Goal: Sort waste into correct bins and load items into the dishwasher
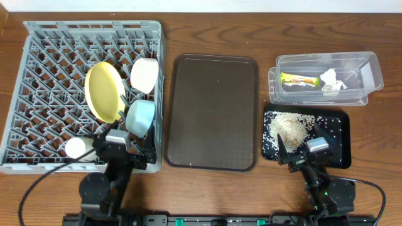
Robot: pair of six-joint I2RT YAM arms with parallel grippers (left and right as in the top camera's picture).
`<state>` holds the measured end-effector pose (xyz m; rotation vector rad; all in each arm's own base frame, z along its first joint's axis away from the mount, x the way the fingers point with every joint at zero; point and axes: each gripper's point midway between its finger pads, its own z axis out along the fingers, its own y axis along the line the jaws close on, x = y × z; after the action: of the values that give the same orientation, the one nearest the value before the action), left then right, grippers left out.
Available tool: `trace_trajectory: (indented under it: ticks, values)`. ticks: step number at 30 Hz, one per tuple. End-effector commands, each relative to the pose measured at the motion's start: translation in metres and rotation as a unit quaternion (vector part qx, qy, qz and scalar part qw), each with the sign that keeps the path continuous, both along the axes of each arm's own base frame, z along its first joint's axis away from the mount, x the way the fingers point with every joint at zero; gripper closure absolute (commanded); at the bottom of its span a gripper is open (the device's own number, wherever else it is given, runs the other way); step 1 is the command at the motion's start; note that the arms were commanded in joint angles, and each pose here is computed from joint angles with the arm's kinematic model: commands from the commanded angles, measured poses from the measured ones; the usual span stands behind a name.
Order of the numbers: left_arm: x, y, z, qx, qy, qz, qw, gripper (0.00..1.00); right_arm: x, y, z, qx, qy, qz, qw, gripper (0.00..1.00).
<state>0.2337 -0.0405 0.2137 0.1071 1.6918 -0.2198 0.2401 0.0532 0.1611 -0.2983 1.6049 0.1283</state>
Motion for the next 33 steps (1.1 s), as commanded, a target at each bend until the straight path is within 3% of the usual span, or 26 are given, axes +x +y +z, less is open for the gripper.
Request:
trace_trajectory:
  ticks: [1, 10, 19, 33]
  values:
    - [-0.001, 0.002, -0.008, -0.004, -0.023, 0.008, 1.0, 0.05, 0.0, 0.0, 0.0, 0.006, 0.0, 0.0, 1.0, 0.01]
    - [0.01, 0.003, -0.046, -0.005, -0.047, 0.011, 0.999, 0.05, 0.0, 0.0, 0.0, 0.006, 0.0, 0.0, 1.0, 0.01]
    - [0.007, 0.003, -0.074, 0.005, 0.011, 0.011, 1.0, 0.05, 0.0, 0.0, 0.0, 0.006, 0.0, 0.0, 1.0, 0.01]
    - [0.008, 0.003, -0.077, 0.006, 0.017, 0.011, 1.0, 0.04, 0.0, 0.0, 0.0, 0.006, 0.0, 0.0, 1.0, 0.01]
